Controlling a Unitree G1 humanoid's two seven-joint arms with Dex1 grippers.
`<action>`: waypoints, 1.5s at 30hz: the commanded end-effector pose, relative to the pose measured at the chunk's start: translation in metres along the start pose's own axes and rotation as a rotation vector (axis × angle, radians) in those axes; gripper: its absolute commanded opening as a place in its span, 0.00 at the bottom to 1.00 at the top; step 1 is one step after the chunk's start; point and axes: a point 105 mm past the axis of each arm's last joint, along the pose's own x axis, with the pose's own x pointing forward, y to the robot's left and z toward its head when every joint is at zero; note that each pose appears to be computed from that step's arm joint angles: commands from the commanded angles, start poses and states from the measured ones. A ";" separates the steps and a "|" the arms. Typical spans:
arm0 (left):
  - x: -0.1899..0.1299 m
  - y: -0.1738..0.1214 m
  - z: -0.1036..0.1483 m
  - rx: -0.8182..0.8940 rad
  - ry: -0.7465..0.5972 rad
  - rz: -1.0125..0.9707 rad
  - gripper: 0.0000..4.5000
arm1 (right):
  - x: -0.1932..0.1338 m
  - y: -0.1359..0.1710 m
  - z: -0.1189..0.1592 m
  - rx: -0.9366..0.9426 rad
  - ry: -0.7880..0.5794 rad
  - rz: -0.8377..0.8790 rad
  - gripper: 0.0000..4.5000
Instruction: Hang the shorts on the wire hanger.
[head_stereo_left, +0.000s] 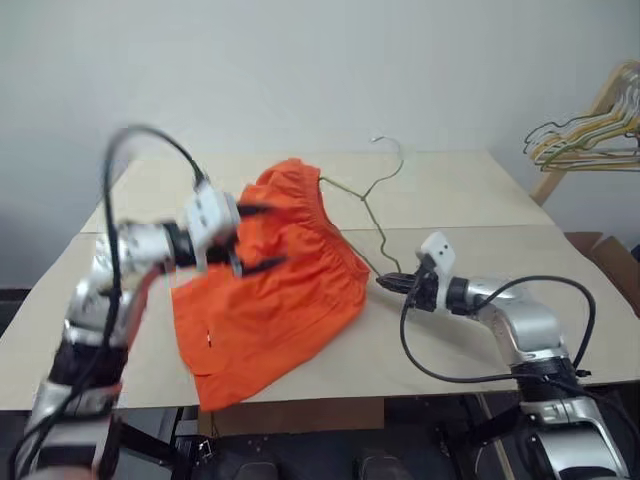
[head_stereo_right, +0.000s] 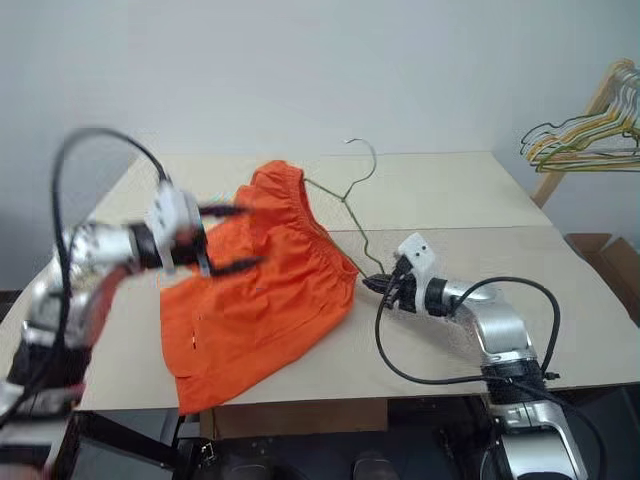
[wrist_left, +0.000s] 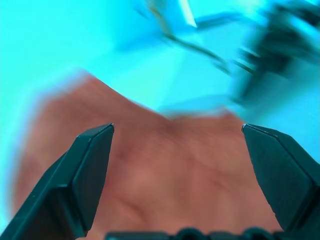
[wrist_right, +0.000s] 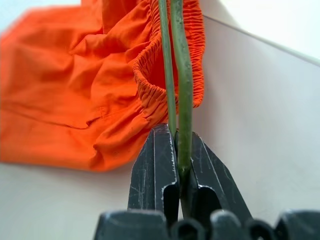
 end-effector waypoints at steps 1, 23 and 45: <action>-0.002 0.029 0.006 0.061 0.014 0.022 0.99 | -0.002 0.002 0.023 -0.148 -0.059 -0.024 0.00; -0.003 0.027 -0.041 0.029 0.331 -0.522 0.90 | 0.007 0.031 0.034 -0.374 -0.013 0.068 0.00; -0.001 0.005 -0.063 0.016 0.410 -0.637 0.01 | 0.010 0.037 0.049 -0.477 -0.085 0.066 0.00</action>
